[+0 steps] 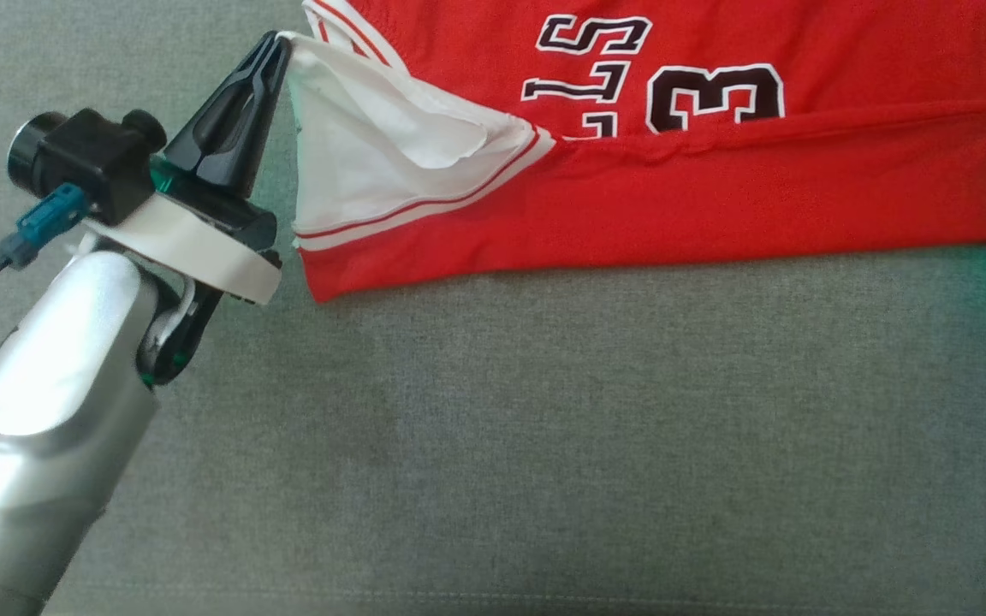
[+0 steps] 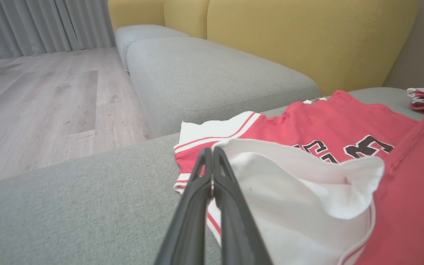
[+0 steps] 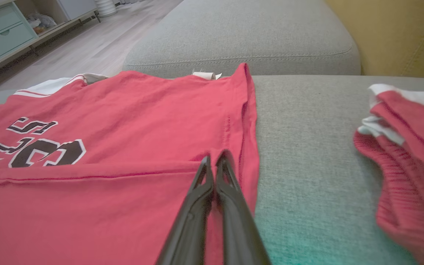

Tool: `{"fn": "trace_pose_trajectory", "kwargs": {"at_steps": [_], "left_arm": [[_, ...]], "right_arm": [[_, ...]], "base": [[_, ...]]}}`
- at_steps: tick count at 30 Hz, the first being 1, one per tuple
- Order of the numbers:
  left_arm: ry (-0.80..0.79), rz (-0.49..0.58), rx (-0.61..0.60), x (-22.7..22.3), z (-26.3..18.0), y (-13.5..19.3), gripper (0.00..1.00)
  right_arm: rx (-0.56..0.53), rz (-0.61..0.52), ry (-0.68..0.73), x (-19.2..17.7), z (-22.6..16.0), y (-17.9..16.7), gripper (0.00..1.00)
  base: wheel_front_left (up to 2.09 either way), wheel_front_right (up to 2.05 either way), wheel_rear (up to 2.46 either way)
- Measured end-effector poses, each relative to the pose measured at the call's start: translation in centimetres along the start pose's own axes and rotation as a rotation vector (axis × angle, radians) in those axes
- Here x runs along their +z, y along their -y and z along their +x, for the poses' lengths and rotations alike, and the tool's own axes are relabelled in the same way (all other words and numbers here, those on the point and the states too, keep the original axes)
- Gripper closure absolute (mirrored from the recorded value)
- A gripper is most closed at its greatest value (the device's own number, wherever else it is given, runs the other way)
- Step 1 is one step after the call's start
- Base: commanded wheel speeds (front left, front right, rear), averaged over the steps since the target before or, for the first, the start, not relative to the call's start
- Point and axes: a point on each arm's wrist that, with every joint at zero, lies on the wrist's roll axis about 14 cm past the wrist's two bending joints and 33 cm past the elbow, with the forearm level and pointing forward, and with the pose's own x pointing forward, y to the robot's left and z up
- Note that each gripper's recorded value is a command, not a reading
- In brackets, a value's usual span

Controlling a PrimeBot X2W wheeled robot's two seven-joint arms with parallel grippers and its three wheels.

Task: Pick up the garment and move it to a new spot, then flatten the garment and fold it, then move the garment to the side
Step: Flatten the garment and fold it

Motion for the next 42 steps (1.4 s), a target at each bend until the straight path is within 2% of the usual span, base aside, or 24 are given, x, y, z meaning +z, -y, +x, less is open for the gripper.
{"fn": "trace_pose_trajectory", "kwargs": {"at_steps": [1, 2, 3, 4, 8, 11, 17, 20, 26, 32, 33, 34, 35, 36, 42], "left_arm": [[0.002, 0.0, 0.002, 0.0, 0.0, 0.0, 1.0], [0.003, 0.001, 0.003, -0.1, 0.0, 0.0, 0.88], [0.001, 0.0, 0.008, -0.3, 0.0, -0.1, 0.24], [0.004, -0.001, 0.014, -0.3, -0.1, -0.2, 0.0], [0.027, -0.007, 0.049, 0.1, -0.5, -0.3, 0.0], [0.028, -0.055, 0.091, -0.5, -1.5, -0.1, 0.0], [-0.076, -0.228, 0.158, -5.7, -5.1, 2.7, 0.0], [-0.133, -0.272, 0.171, -7.6, -6.3, 3.6, 0.0], [-0.239, -0.276, 0.198, -10.2, -7.2, 3.6, 0.0], [-0.301, -0.266, 0.143, -10.7, -6.8, 4.4, 0.0], [-0.306, -0.262, 0.127, -10.6, -6.7, 4.6, 0.33], [-0.315, -0.253, 0.11, -10.7, -6.7, 4.9, 0.56], [-0.322, -0.246, 0.094, -10.6, -6.7, 5.2, 0.88], [-0.329, -0.245, 0.077, -10.6, -6.7, 5.6, 1.0], [-0.329, -0.206, 0.048, -10.0, -7.1, 6.0, 1.0]], "right_arm": [[-0.003, 0.0, 0.003, 0.1, 0.0, 0.1, 0.54], [-0.008, 0.0, 0.002, 0.1, -0.1, 0.2, 0.0], [-0.014, 0.003, 0.003, 0.1, -0.2, 0.3, 0.0], [-0.018, 0.004, 0.007, 0.1, -0.3, 0.4, 0.0], [-0.024, 0.006, 0.036, 0.6, -0.9, 0.3, 0.0], [-0.032, 0.015, 0.08, 1.5, -1.6, 0.3, 0.0], [-0.058, 0.041, 0.083, 0.4, -3.6, 0.5, 0.0], [-0.065, 0.05, 0.086, 0.2, -4.1, 0.5, 0.0], [-0.067, 0.081, 0.087, -0.2, -4.4, 0.2, 0.0], [-0.07, 0.073, 0.058, -1.1, -4.4, 0.2, 0.0], [-0.068, 0.067, 0.049, -1.3, -4.5, 0.1, 0.0], [-0.067, 0.064, 0.041, -1.6, -4.5, 0.1, 0.0], [-0.066, 0.057, 0.03, -1.9, -4.5, 0.0, 0.0], [-0.068, 0.051, 0.02, -2.2, -4.6, 0.0, 0.0], [-0.09, 0.029, -0.034, -3.1, -4.2, 0.5, 0.0]], "base": [[0.0, 0.0, 0.0], [0.0, 0.0, 0.0], [0.0, 0.0, 0.0], [0.0, 0.0, 0.0], [0.0, 0.0, 0.0], [0.0, 0.0, 0.0], [0.0, 0.0, 0.0], [0.0, 0.0, 0.0], [0.0, 0.0, 0.0], [0.0, 0.0, 0.0], [0.0, 0.0, 0.0], [0.0, 0.0, 0.0], [0.0, 0.0, 0.0], [0.0, 0.0, 0.0], [0.0, 0.0, 0.0]]}}
